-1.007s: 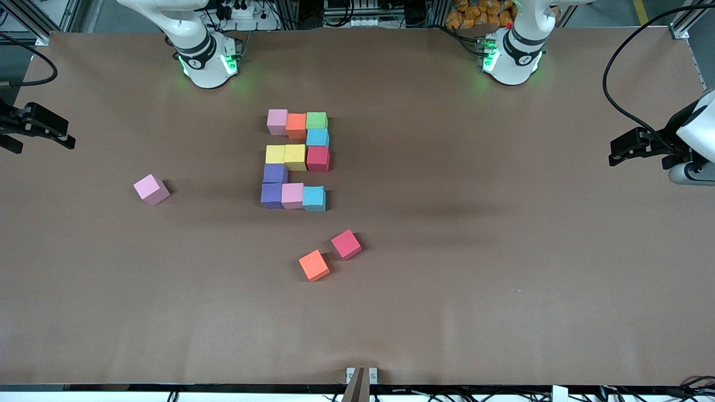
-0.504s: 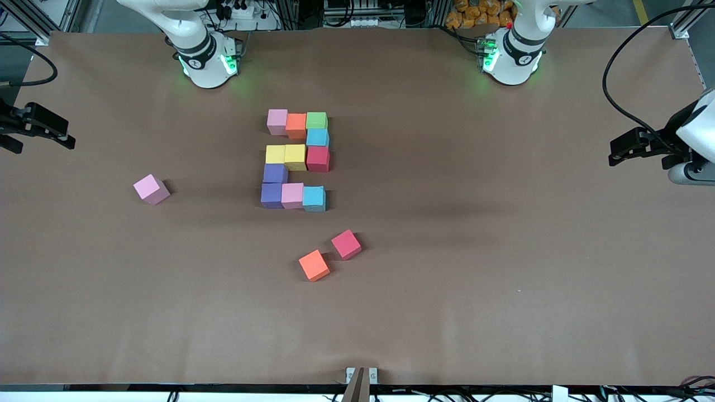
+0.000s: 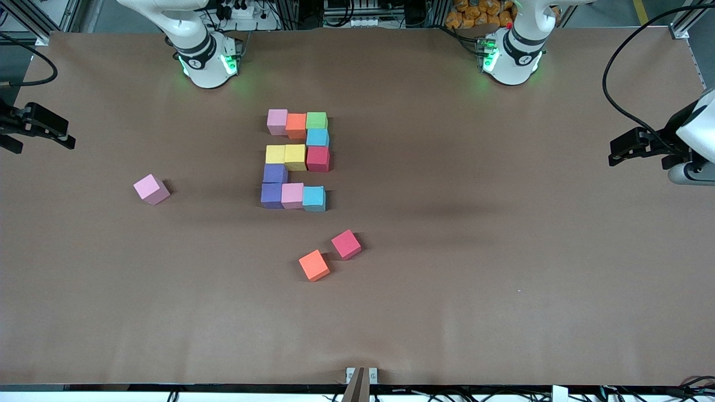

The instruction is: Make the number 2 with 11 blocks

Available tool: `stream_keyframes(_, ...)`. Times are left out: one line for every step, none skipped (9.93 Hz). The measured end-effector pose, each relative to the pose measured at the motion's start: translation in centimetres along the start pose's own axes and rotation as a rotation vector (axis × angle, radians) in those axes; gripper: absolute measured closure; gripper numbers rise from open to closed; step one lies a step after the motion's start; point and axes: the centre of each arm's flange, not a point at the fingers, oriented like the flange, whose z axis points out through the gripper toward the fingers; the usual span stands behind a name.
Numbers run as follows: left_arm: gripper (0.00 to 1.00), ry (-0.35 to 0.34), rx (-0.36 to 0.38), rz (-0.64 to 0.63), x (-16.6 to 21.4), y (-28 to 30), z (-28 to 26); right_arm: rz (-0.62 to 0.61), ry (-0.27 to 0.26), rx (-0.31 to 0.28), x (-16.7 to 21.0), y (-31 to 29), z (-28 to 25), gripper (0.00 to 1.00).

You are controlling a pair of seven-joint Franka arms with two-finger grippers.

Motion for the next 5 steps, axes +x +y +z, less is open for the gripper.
stream_keyframes(0.00, 0.000, 0.000, -0.001, 0.00, -0.07, 0.00, 0.000, 0.000, 0.000, 0.00, 0.00, 0.00, 0.00)
stream_keyframes(0.00, 0.000, 0.000, -0.005, -0.01, -0.29, 0.01, 0.000, 0.000, 0.000, 0.00, 0.00, 0.00, 0.00)
stream_keyframes(0.00, 0.000, 0.000, -0.009, -0.02, -0.52, 0.01, 0.000, 0.000, 0.000, 0.00, 0.00, 0.00, 0.00)
stream_keyframes(0.00, 0.000, 0.000, -0.012, -0.02, -0.68, 0.02, 0.000, 0.000, 0.000, 0.00, 0.00, 0.00, 0.00)
stream_keyframes(0.00, -0.001, 0.000, -0.013, -0.02, -0.75, 0.04, 0.000, 0.000, 0.000, 0.00, 0.00, 0.00, 0.00)
